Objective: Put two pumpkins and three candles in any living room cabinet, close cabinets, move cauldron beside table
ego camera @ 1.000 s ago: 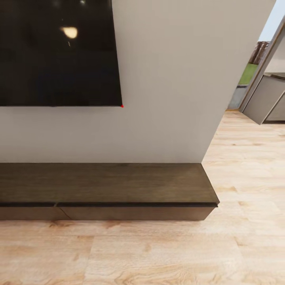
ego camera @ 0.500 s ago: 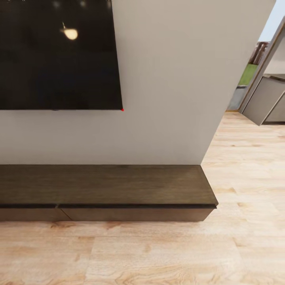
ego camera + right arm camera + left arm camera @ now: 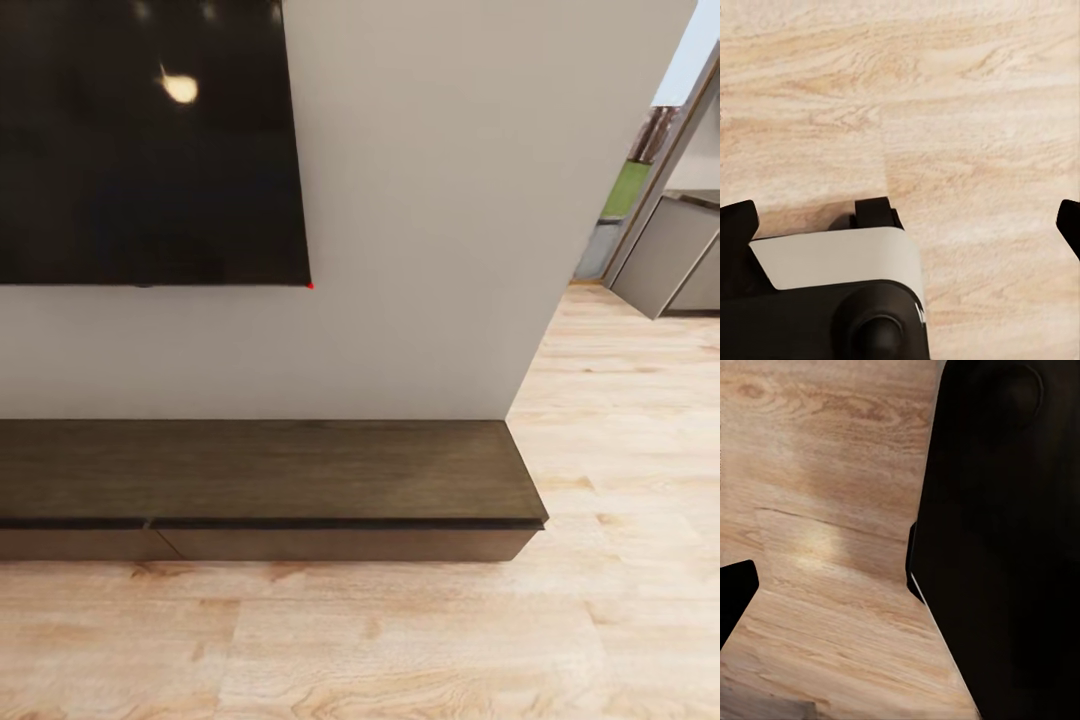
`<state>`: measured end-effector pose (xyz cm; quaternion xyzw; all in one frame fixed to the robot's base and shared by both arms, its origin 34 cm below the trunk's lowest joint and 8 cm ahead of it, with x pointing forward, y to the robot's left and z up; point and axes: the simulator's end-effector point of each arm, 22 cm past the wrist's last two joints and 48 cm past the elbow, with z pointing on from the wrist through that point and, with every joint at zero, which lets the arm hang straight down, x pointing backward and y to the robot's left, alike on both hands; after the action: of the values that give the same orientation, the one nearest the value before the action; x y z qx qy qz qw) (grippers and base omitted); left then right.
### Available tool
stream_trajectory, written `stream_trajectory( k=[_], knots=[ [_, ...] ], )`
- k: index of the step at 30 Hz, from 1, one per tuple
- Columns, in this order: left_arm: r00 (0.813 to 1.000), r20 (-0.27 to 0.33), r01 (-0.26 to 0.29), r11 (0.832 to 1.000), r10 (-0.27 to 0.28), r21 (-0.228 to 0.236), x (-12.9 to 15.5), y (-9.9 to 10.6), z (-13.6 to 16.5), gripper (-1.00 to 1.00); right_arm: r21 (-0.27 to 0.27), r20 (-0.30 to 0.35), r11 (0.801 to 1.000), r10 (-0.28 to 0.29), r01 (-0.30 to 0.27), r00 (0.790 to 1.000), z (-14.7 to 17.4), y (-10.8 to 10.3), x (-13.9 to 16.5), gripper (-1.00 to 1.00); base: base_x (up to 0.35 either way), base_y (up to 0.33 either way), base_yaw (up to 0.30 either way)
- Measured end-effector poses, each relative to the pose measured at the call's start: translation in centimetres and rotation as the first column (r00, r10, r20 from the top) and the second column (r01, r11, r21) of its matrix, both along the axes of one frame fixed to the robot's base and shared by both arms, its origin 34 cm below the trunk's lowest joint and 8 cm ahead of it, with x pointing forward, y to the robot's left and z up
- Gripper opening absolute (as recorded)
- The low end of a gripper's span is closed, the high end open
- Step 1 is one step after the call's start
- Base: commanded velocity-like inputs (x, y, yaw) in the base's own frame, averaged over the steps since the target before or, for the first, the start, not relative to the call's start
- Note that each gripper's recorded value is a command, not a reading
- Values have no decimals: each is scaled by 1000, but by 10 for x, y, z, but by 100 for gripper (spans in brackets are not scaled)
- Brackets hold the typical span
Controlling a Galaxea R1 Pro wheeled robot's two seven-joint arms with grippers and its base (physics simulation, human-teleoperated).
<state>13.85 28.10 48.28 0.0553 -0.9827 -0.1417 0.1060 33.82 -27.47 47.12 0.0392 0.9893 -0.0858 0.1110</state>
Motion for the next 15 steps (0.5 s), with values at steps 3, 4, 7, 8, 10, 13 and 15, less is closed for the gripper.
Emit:
stream_trajectory(
  k=[3,4,7,8,10,13,15],
  knots=[
    [1000,5,3,1000,-3,1,1,1,4,100,0,0,1000,0,0,1000,5,0,0,100,0,0,0],
    [1000,12,4,1000,-4,1,2,0,6,100,0,0,1000,0,0,1000,6,0,0,100,0,0,0],
    [1000,29,4,1000,-4,3,5,0,9,100,2,-1,1000,4,-4,1000,10,1,0,100,0,0,0],
    [1000,31,3,1000,-3,3,6,0,11,100,4,-3,1000,5,-5,1000,12,1,-1,100,0,0,0],
    [999,33,3,1000,-3,5,6,1,14,100,4,-6,1000,3,-3,1000,14,1,-2,100,0,0,0],
    [999,35,2,1000,-2,6,5,2,18,100,3,-12,1000,1,-1,1000,18,1,-8,100,0,0,0],
    [999,36,2,1000,-2,6,4,2,21,100,6,-19,1000,6,-6,1000,21,1,-10,100,0,0,0]
  ],
)
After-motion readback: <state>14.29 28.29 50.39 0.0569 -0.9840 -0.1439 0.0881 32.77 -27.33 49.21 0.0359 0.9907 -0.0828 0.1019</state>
